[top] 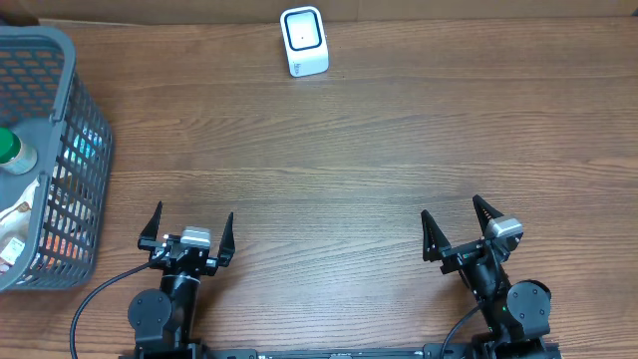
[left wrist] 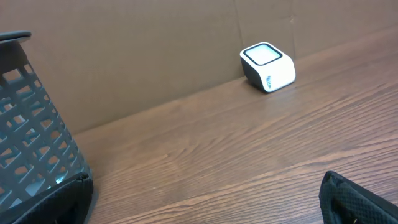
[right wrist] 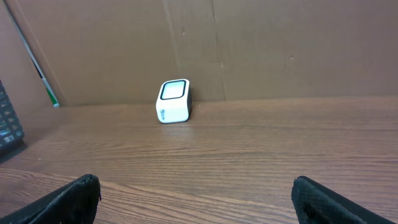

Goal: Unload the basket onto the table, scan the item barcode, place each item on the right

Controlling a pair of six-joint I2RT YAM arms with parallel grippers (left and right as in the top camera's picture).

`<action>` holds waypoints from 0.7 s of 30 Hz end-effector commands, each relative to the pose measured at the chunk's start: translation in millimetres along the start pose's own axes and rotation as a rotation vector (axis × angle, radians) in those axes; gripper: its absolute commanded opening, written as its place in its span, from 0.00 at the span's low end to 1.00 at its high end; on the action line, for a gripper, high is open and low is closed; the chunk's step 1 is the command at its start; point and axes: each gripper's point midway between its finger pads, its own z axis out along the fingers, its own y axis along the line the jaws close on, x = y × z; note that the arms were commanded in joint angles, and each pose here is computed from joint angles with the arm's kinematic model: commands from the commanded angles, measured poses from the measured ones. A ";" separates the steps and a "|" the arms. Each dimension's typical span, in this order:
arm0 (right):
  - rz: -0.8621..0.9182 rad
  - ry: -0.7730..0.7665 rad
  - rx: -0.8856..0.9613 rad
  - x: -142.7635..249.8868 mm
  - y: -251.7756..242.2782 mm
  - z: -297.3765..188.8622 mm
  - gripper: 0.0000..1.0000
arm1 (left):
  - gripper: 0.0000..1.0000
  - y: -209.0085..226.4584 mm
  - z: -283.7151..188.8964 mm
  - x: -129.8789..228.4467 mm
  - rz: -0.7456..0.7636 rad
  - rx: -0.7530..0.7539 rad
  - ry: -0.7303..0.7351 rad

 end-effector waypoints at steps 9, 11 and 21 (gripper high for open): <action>0.003 -0.006 -0.005 1.2 0.3 -0.1 1.00 | 1.00 0.2 -0.4 -0.2 -0.017 -0.005 -0.005; 0.003 -0.005 -0.005 1.3 0.3 -0.1 1.00 | 1.00 0.1 -0.4 -0.2 -0.017 -0.004 -0.005; 0.003 -0.006 -0.005 1.2 0.3 -0.1 1.00 | 1.00 0.1 -0.4 -0.2 -0.017 -0.004 -0.005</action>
